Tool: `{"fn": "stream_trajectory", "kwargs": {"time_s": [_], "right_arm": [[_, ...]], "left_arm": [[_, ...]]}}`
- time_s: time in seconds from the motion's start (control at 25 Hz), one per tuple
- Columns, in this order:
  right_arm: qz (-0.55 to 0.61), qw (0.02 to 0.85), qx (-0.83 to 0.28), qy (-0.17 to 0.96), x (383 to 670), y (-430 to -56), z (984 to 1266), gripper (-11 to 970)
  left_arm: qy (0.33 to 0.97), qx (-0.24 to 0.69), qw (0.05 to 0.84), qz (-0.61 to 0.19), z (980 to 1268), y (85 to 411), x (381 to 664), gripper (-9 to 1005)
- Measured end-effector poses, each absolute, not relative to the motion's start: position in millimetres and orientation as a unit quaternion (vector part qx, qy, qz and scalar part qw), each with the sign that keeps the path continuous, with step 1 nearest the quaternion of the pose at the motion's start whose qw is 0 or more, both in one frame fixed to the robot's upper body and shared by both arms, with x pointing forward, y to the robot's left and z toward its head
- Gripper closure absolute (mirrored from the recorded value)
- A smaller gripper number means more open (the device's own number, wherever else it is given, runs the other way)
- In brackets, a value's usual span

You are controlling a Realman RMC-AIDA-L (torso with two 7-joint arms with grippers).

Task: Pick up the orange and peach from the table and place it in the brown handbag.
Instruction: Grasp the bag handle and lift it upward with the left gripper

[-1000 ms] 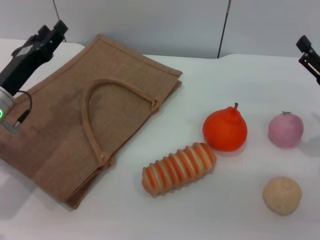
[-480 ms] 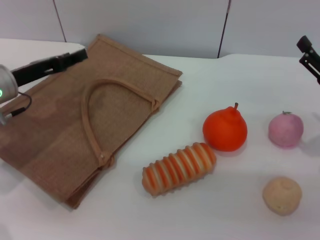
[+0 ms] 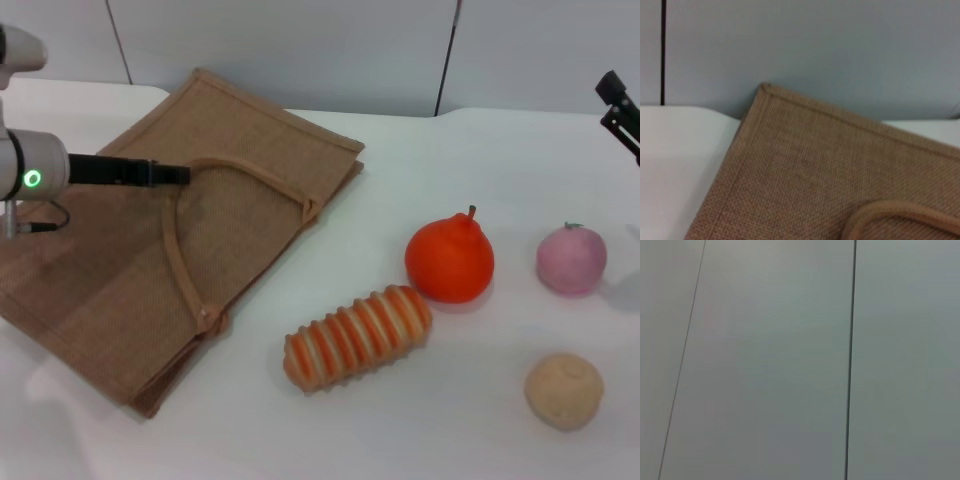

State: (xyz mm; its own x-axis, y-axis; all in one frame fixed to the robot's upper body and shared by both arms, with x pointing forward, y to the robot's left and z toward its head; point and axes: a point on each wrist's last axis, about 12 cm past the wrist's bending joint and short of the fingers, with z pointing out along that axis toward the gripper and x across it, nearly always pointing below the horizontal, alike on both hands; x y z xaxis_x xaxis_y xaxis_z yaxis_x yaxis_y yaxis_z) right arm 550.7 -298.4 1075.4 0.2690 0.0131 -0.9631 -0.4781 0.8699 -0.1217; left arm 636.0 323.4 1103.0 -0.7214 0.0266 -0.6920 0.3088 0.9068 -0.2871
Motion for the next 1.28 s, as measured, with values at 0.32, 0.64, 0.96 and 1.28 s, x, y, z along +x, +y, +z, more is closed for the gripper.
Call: {"fn": "stream_trajectory", "kwargs": {"time_s": [0.32,0.64,0.96,1.28], "right_arm": [[0.157,0.772,-0.197,0.584,550,-300,1075,154],[0.157,0.772,-0.197,0.584,550,-299,1075,160],[0.158,0.772,-0.198,0.583,551,-299,1076,166],[0.157,0.772,-0.197,0.583,551,-299,1076,171]], "left_arm": [[0.922,0.101,0.339,-0.157,1100,321,640,484],[0.92,0.123,0.345,-0.139,1099,308,648,497],[0.919,0.139,0.344,-0.13,1097,300,652,509],[0.92,0.139,0.344,-0.129,1097,301,653,522]]}}
